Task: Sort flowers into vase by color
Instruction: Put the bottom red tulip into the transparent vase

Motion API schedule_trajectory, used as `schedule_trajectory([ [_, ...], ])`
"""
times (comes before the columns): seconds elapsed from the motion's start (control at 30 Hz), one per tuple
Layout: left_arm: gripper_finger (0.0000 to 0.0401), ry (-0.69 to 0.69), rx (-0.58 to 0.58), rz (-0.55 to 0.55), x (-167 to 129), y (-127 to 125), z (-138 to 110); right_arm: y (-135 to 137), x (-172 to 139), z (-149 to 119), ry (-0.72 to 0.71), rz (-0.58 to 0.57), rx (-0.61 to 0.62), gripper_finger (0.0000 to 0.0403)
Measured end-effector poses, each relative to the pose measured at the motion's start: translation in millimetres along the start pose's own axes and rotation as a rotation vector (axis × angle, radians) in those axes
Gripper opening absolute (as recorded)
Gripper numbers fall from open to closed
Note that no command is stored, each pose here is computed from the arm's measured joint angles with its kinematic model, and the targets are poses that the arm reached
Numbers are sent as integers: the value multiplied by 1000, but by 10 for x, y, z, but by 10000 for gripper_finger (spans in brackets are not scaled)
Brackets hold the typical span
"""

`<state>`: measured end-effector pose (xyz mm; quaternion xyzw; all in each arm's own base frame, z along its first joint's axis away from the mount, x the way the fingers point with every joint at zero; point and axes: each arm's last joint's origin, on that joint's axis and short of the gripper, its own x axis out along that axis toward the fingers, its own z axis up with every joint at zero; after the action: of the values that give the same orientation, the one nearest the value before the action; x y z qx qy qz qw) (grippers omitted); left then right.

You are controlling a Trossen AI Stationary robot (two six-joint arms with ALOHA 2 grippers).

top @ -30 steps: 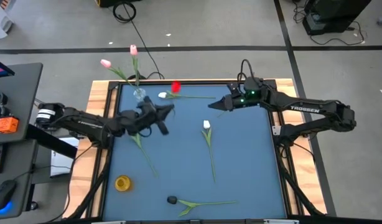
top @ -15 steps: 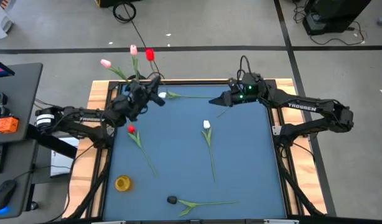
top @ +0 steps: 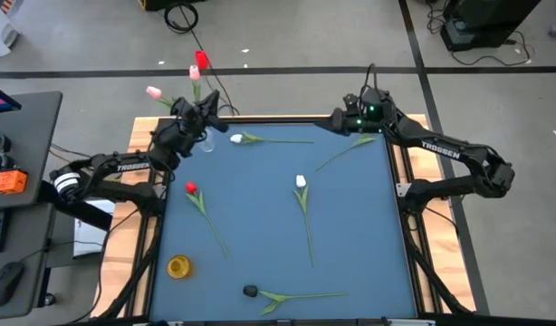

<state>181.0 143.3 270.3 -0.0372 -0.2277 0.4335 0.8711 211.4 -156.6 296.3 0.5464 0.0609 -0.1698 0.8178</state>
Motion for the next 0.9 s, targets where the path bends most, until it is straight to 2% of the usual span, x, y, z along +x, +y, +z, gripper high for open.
schedule_trajectory([
  [0.13,8,-50,-20,14,-84,79,-24,-50,-52,84,11,17,-11,119],
  [0.3,7,-40,6,49,-194,50,-106,-112,-129,182,55,61,-11,119],
  [0.4,6,-44,62,118,-208,55,-110,-138,-163,218,76,80,-23,119],
  [0.53,6,-101,61,217,-186,167,-50,-167,-197,245,110,101,-17,119],
  [0.7,6,-103,-18,267,-178,216,-61,-203,-223,270,104,87,-23,119],
  [0.9,6,-59,-46,284,-224,212,-14,-212,-227,279,90,74,-1,119],
])
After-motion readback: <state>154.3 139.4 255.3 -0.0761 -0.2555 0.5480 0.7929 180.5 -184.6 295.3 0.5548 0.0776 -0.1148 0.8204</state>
